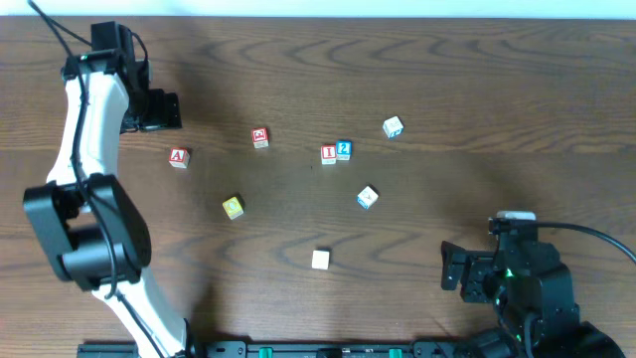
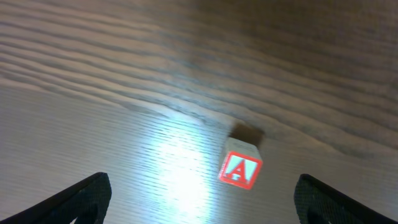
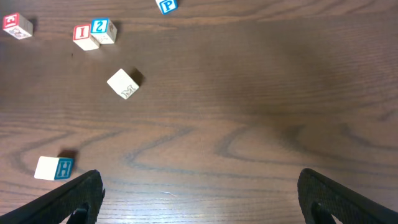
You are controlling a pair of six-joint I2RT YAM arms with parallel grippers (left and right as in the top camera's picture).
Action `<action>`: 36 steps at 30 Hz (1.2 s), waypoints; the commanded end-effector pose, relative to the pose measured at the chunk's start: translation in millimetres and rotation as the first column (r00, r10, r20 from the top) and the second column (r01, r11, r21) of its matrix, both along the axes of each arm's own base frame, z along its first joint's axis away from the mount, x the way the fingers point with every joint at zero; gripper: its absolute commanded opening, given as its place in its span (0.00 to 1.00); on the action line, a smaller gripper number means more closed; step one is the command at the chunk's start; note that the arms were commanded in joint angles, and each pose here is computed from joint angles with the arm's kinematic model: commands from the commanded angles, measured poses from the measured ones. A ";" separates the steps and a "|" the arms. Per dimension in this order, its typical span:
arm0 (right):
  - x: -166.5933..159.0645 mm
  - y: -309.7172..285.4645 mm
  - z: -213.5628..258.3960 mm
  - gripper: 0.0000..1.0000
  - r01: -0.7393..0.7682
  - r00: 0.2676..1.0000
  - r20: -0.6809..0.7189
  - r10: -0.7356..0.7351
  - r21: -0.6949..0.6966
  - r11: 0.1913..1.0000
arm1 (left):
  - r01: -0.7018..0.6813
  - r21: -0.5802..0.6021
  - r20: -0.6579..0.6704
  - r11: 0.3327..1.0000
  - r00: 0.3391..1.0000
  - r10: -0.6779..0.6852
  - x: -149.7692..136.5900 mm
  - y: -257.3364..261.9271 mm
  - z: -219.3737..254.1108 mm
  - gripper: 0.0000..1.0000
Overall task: Spell out Ai2
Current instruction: 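Move the left gripper forward over the red A block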
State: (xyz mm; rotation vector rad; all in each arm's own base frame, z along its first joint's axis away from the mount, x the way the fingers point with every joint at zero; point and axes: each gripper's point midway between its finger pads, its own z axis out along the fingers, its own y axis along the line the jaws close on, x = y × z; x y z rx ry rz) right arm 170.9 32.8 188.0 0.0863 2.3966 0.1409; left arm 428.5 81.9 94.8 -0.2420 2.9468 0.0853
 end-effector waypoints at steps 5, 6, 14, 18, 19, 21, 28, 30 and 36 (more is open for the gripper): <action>0.2 -2.5 0.7 0.99 0.004 1.000 0.004 -0.004 -0.012 1.000 | 0.061 -0.065 -0.069 0.996 0.995 -0.066 1.3 -16.9 -21.7 0.95; 0.2 -2.5 0.7 0.99 0.004 1.000 0.004 -0.004 -0.012 1.000 | 0.062 -0.067 -0.077 0.996 0.995 -0.067 0.3 -17.4 -23.9 0.95; 0.2 -2.5 0.7 0.99 0.004 1.000 0.004 -0.004 -0.012 1.000 | 0.075 -0.077 -0.113 0.994 0.990 -0.083 -6.6 -18.7 -29.2 0.95; 0.2 -2.5 0.7 0.99 0.004 1.000 0.004 -0.004 -0.011 1.000 | 0.094 -0.080 -0.143 0.992 0.984 -0.105 -9.9 -18.8 -38.4 0.95; 0.2 -2.5 0.7 0.99 0.004 1.000 0.004 -0.004 -0.011 1.000 | 0.094 -0.082 -0.153 0.992 0.983 -0.106 -11.0 -18.9 -41.4 0.95; 0.2 -2.5 0.7 0.99 0.004 1.000 0.004 -0.004 -0.012 1.000 | 0.092 -0.089 -0.176 0.992 0.979 -0.106 -14.2 -19.5 -47.8 0.95; 0.2 -2.5 0.7 0.99 0.004 1.000 0.004 -0.004 -0.011 1.000 | 0.121 -0.098 -0.165 0.988 0.977 -0.136 -9.9 -20.8 -53.1 0.95; 0.2 -2.5 0.7 0.99 0.004 1.000 0.004 -0.004 -0.011 1.000 | 0.120 -0.100 -0.154 0.988 0.979 -0.134 -7.3 -21.1 -53.1 0.95; 0.2 -2.5 0.7 0.99 0.004 1.000 0.004 -0.004 -0.012 1.000 | 0.111 -0.181 -0.122 0.977 0.983 -0.134 -2.7 -35.6 -51.8 0.95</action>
